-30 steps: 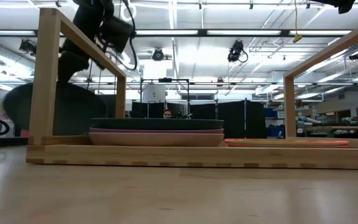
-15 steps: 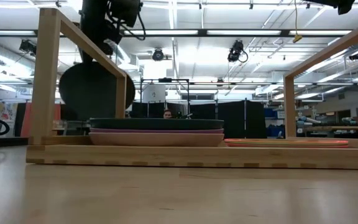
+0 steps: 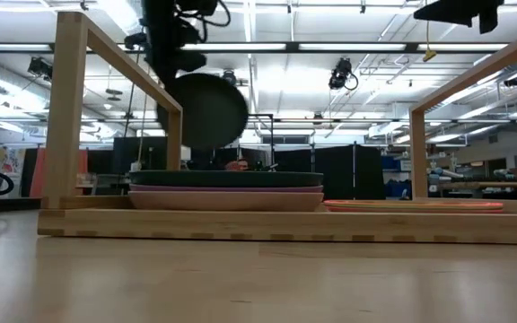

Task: Place and stack plates onto a shelf
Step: Stack the black plate on top of the dark green plate on the shelf

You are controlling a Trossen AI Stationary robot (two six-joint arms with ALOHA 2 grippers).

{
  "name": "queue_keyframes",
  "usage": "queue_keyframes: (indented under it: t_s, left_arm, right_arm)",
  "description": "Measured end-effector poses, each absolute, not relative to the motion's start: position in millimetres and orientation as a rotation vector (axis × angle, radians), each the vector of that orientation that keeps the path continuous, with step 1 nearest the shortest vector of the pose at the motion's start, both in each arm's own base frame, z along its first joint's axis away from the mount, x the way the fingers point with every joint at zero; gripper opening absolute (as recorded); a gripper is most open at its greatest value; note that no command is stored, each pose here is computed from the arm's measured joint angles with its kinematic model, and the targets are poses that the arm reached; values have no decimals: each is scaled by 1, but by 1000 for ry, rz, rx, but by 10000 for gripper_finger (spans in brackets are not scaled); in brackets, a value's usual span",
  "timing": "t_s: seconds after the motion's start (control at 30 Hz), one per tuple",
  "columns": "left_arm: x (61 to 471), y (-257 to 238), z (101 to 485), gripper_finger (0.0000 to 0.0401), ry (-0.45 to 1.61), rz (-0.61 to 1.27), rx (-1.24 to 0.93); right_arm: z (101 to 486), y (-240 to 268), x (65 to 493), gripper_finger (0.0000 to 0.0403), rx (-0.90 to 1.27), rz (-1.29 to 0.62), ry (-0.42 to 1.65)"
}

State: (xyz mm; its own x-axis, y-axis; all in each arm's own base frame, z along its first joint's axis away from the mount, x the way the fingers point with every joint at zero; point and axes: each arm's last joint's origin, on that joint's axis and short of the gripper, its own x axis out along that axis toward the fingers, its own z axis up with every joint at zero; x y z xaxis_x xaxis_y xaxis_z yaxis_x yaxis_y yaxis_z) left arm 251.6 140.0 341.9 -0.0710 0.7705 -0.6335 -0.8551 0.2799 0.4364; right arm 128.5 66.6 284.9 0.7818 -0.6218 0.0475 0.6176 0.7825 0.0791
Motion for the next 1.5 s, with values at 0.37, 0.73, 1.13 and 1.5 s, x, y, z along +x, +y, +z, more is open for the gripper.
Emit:
queue_keyframes:
  t_s: [0.37, 0.73, 1.13, 1.5]
  left_arm:
    - [286, 141, 359, 14, 607, 1140, -216]
    - [306, 113, 366, 14, 516, 1003, -202]
    - [317, 73, 367, 14, 510, 909, -153]
    - [320, 55, 368, 14, 498, 906, -115]
  right_arm:
    - [284, 43, 138, 241, 40, -842, -69]
    - [283, 33, 152, 241, 0, -689, -94]
    - [258, 32, 187, 241, -51, -671, -8]
    - [249, 26, 210, 241, -20, -668, -58]
